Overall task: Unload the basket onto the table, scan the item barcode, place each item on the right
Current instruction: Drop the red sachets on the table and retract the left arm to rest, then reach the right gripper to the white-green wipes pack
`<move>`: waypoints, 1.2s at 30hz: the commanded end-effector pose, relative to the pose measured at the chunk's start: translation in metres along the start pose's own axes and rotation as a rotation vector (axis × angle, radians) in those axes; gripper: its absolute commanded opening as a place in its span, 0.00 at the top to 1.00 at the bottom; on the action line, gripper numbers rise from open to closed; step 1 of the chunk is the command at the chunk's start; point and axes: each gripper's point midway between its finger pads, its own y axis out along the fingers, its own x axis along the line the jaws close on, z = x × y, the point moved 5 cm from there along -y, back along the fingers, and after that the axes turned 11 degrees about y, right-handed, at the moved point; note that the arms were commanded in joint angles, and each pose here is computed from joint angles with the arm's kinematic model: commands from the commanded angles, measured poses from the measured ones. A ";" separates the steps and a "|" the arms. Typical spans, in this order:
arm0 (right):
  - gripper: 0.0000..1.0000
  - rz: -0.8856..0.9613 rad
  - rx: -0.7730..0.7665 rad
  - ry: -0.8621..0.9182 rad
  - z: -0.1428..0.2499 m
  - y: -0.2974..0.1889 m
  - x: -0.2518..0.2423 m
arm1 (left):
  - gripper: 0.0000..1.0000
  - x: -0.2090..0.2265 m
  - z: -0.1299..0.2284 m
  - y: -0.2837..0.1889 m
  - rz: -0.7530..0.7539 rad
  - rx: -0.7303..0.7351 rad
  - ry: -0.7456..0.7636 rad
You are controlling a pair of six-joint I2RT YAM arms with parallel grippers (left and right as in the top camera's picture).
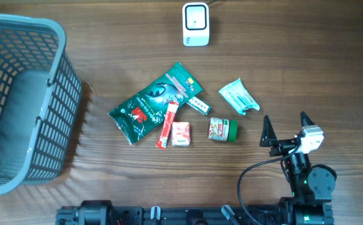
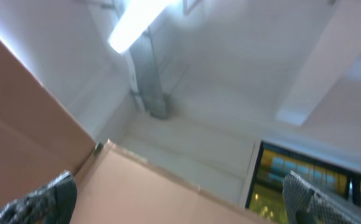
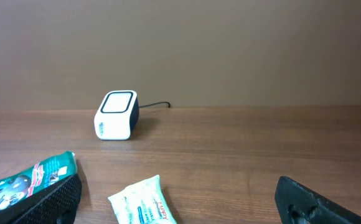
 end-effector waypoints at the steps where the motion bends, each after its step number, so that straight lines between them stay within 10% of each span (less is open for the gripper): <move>1: 0.00 0.002 -0.007 0.010 -0.001 0.000 0.000 | 0.00 0.014 0.043 0.009 -0.143 0.084 0.033; 18: 0.00 0.002 -0.007 0.010 -0.001 0.000 0.000 | 0.00 -0.001 0.406 -0.100 0.344 1.033 0.160; 36: 0.00 -0.002 -0.007 0.039 -0.001 0.000 0.000 | 0.00 0.039 0.447 -0.199 0.270 1.555 0.240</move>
